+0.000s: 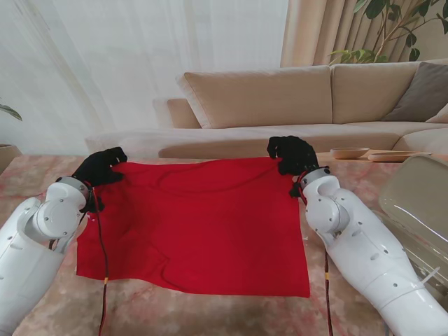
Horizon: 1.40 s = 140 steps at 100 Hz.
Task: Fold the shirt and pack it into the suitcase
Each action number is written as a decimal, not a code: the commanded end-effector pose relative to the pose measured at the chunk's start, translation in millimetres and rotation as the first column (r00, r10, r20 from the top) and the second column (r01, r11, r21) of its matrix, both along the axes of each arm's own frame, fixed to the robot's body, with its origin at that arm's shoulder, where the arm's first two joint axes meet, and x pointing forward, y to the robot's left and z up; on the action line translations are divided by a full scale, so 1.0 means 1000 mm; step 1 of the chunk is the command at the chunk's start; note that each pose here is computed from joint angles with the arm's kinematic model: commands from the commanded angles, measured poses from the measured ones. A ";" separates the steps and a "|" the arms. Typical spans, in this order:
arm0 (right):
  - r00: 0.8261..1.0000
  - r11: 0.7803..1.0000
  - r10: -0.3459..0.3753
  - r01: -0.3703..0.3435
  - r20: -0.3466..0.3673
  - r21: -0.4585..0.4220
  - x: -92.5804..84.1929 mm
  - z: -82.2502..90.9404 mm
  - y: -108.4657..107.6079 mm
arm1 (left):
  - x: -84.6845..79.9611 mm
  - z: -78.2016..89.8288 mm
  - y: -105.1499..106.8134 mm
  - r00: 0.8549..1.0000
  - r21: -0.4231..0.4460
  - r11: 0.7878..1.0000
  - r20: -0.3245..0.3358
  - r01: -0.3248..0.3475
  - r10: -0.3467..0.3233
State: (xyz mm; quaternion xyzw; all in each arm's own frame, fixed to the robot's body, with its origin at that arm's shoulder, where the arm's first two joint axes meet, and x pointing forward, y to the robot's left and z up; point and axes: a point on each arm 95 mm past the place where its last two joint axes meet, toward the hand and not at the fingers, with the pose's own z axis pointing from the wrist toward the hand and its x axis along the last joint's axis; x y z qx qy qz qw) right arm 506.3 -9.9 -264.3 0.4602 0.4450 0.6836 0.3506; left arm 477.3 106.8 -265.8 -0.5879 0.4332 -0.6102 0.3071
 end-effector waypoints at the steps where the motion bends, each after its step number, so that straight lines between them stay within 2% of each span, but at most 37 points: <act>1: 1.000 1.000 0.019 -0.020 -0.009 -0.011 -0.011 -0.006 0.001 | -0.011 -0.004 0.005 1.000 0.020 1.000 -0.006 0.007 -0.007; 20: 0.999 0.998 0.050 -0.049 0.018 -0.031 -0.034 -0.003 0.001 | -0.029 0.001 0.013 1.000 0.033 0.999 0.006 0.019 -0.020; 37: 0.997 0.997 0.067 -0.066 0.027 -0.047 -0.054 -0.004 -0.001 | -0.045 0.000 0.019 0.999 0.024 0.999 -0.016 0.031 -0.031; 69: 0.994 0.991 0.110 -0.110 0.000 -0.074 -0.086 -0.018 -0.004 | -0.073 -0.013 0.023 0.992 0.007 0.996 -0.099 0.084 -0.083; 89: 0.992 0.988 0.126 -0.127 -0.020 -0.082 -0.100 -0.029 -0.006 | -0.083 -0.023 0.023 0.985 0.022 0.994 -0.132 0.111 -0.107; 113: 0.987 0.984 0.151 -0.156 -0.063 -0.088 -0.120 -0.043 -0.006 | -0.094 -0.031 0.024 0.971 0.035 0.987 -0.189 0.156 -0.147; 140: 0.981 0.983 0.151 -0.162 -0.119 -0.084 -0.139 -0.062 -0.007 | -0.111 -0.044 0.028 0.942 0.033 0.981 -0.287 0.193 -0.175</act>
